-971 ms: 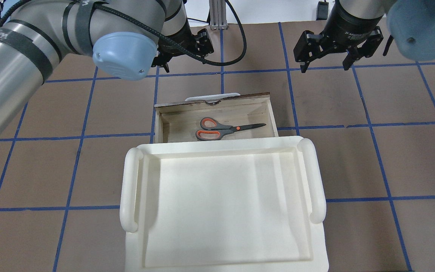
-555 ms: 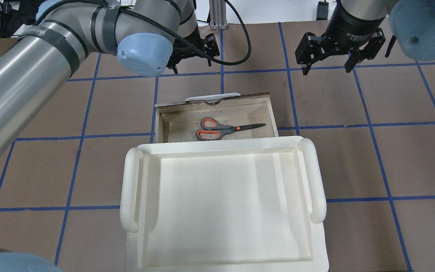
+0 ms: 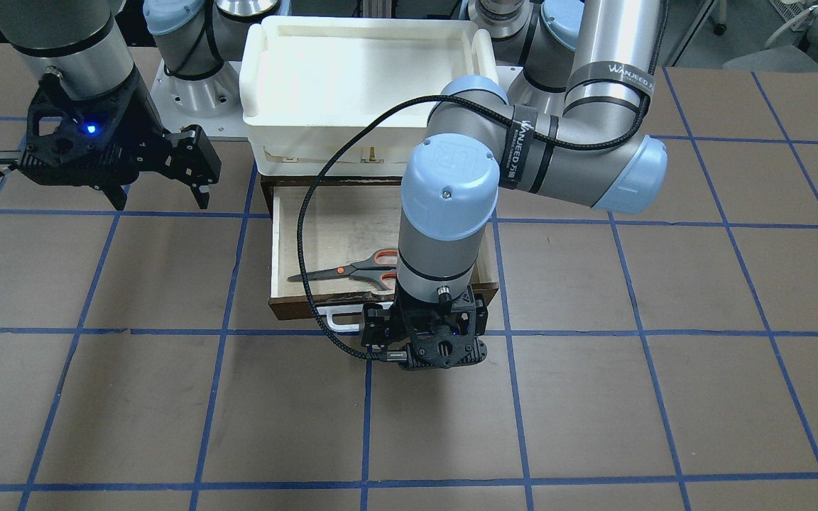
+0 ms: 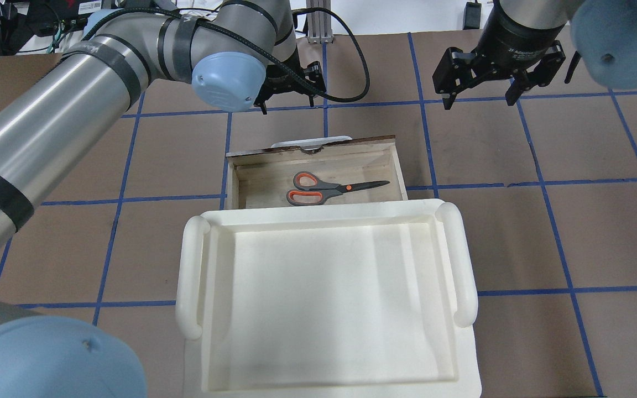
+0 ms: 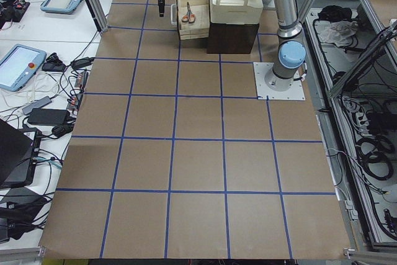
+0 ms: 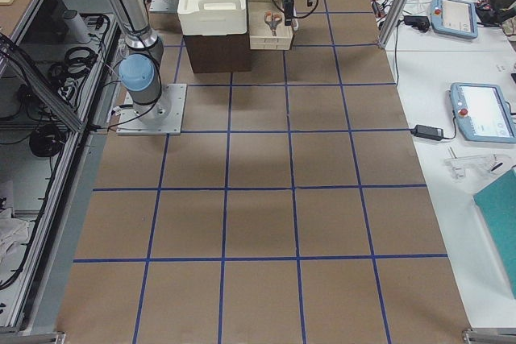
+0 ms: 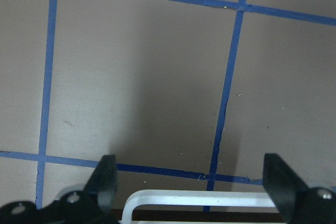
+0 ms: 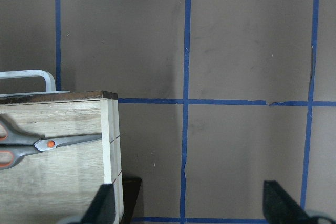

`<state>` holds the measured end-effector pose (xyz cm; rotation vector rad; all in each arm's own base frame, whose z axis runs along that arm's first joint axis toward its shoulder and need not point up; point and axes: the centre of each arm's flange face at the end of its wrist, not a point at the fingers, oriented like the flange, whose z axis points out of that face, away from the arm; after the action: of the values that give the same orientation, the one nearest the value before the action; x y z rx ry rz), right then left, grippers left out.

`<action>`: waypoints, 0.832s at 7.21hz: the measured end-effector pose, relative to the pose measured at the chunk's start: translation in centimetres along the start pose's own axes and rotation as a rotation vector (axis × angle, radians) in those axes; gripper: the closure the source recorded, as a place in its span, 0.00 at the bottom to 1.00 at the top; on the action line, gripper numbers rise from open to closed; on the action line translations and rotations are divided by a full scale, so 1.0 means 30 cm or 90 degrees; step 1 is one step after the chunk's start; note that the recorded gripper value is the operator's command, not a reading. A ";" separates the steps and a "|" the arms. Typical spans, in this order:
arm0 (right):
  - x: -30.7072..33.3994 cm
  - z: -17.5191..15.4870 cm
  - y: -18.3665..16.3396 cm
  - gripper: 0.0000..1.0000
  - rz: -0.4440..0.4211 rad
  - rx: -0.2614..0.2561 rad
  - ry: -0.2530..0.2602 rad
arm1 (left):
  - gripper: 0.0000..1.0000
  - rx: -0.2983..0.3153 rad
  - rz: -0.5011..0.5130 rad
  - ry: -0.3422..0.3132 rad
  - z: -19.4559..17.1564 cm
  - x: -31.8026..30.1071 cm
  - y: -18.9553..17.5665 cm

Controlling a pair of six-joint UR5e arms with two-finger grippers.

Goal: Put scissors in drawer and close it
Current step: 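Bring the left gripper down to the drawer's front edge farthest from the robot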

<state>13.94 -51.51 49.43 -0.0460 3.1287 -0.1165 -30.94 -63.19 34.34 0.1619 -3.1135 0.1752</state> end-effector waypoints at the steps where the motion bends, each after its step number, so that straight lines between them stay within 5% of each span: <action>1: 0.000 0.000 -0.001 0.00 -0.001 0.001 0.000 | 0.00 -0.011 0.008 -0.001 0.041 0.006 -0.011; 6: 0.000 0.002 -0.002 0.00 -0.001 0.003 0.000 | 0.00 -0.101 0.015 0.021 0.227 0.029 -0.006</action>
<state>13.94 -51.59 49.37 -0.0481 3.1286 -0.1229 -31.87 -64.24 27.63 0.1177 -3.0808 -0.0681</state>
